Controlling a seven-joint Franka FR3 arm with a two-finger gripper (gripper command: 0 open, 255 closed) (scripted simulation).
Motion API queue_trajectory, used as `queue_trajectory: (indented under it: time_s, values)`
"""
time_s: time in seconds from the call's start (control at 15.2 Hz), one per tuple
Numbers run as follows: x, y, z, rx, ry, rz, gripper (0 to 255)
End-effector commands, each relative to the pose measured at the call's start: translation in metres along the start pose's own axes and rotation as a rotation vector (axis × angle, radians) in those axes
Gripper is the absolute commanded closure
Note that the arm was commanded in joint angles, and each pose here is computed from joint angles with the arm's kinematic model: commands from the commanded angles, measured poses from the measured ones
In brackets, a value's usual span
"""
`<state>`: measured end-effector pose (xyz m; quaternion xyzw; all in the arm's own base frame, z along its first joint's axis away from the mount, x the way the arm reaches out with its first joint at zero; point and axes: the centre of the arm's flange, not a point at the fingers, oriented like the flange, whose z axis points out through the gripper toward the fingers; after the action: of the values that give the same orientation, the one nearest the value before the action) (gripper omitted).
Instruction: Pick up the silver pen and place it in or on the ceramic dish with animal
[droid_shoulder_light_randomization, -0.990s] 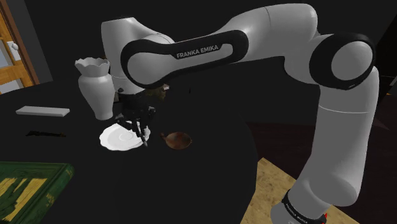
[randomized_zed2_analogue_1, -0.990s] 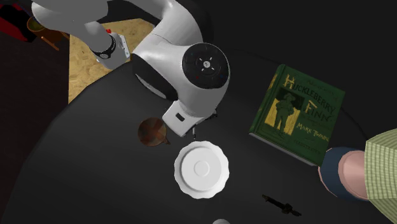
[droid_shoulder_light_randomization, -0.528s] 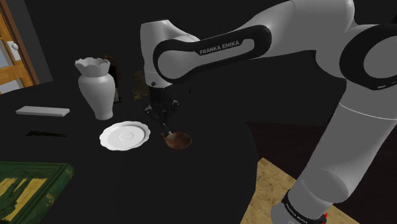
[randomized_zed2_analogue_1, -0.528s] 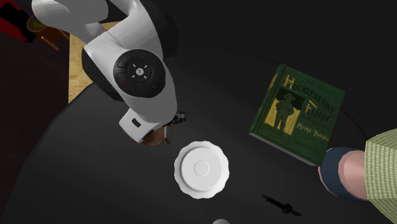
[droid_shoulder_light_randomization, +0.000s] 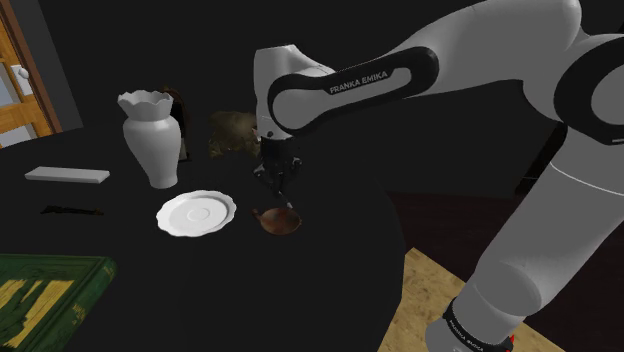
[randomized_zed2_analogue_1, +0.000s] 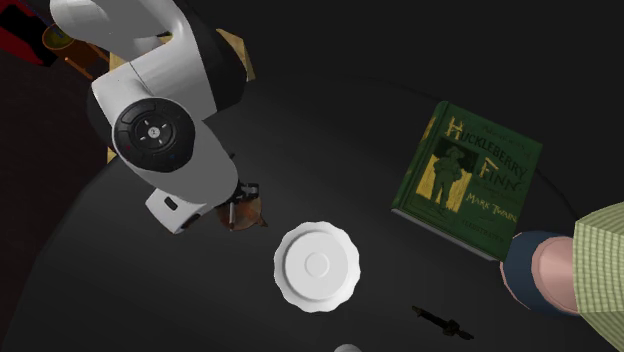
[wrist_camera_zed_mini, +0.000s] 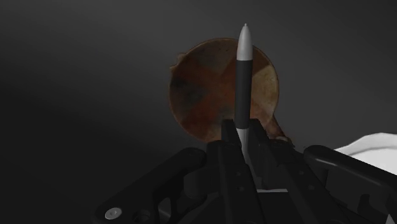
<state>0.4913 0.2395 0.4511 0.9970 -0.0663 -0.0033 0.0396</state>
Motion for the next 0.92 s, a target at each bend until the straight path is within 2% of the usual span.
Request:
queue_trajectory:
  time_s: [0.0, 0.66, 0.86]
  values:
    - [-0.001, 0.0, 0.01, 0.0, 0.0, 0.0, 255]
    - [-0.001, -0.005, 0.063, 0.0, 0.0, 0.0, 255]
    - [-0.001, -0.005, 0.063, 0.0, 0.0, 0.0, 255]
